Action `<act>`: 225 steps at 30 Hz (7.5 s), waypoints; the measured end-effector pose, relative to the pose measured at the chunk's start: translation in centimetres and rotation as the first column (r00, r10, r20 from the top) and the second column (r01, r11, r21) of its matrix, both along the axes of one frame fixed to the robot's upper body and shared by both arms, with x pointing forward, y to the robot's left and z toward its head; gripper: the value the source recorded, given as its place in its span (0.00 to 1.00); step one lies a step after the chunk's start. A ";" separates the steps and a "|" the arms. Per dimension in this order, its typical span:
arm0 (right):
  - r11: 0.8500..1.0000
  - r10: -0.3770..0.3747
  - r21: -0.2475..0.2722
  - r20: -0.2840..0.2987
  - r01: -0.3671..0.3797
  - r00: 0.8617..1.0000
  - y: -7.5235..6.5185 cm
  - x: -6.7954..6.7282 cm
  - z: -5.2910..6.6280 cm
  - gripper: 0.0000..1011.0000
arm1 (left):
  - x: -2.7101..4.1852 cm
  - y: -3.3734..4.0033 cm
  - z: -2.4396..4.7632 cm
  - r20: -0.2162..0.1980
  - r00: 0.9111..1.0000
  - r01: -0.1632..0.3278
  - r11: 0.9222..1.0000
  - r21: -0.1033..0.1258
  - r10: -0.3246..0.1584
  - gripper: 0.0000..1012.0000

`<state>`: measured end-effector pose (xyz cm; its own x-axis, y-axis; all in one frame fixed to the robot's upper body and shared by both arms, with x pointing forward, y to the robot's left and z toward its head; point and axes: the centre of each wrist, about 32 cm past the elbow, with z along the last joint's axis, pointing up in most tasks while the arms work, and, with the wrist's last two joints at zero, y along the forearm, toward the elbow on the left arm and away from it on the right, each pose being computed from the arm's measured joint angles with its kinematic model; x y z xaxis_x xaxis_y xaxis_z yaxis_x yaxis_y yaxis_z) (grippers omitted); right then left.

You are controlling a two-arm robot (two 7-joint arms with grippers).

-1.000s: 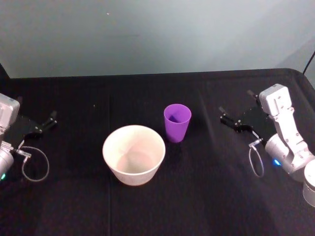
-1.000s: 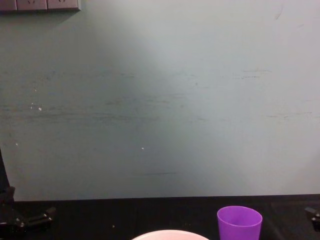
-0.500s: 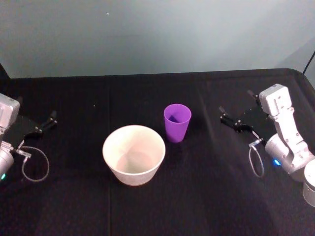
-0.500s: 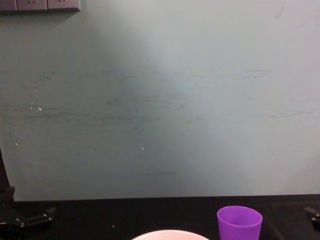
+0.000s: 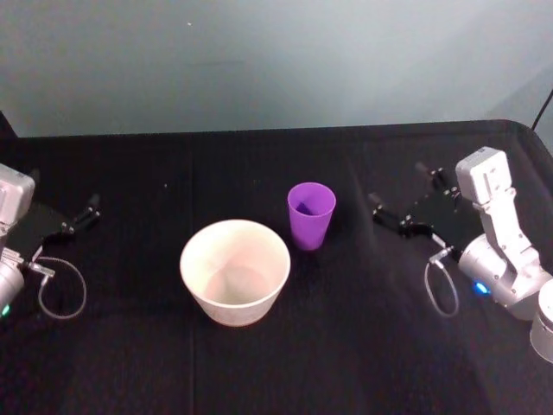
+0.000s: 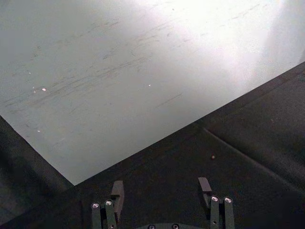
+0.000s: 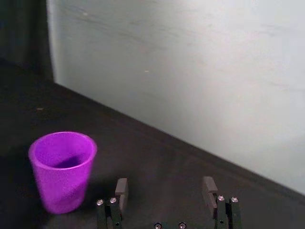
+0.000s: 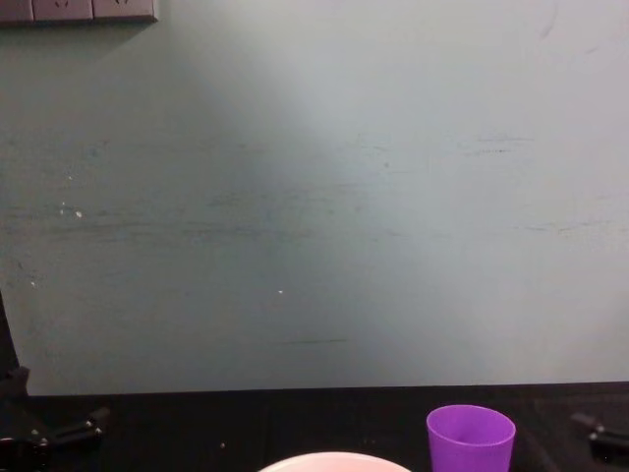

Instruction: Pick up the cup and pour the mung beans from the cup into the bowl.

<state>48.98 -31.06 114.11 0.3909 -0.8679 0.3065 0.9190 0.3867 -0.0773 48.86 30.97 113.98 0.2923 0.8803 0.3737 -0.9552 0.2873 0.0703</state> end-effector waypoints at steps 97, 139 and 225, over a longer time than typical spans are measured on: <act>0.918 0.342 0.231 -0.051 -0.322 0.938 3.6 4.8 -4.3 0.75 | 0.00 0.00 0.00 0.000 1.000 0.000 1.000 0.000 0.000 1.00; 0.958 0.257 0.128 0.002 -0.255 0.966 2.9 1.3 12.4 0.71 | 0.00 0.00 0.00 0.000 1.000 0.000 1.000 0.000 0.000 1.00; 0.959 0.256 0.127 0.007 -0.255 0.967 2.9 1.2 12.8 0.71 | 0.00 0.00 0.00 0.000 1.000 0.000 1.000 0.000 0.000 1.00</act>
<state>50.22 -28.14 126.88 0.6070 -0.7700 0.1967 0.7878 0.6155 -0.0215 48.86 30.97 113.98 0.2923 0.8803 0.3737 -0.9553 0.2873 0.0703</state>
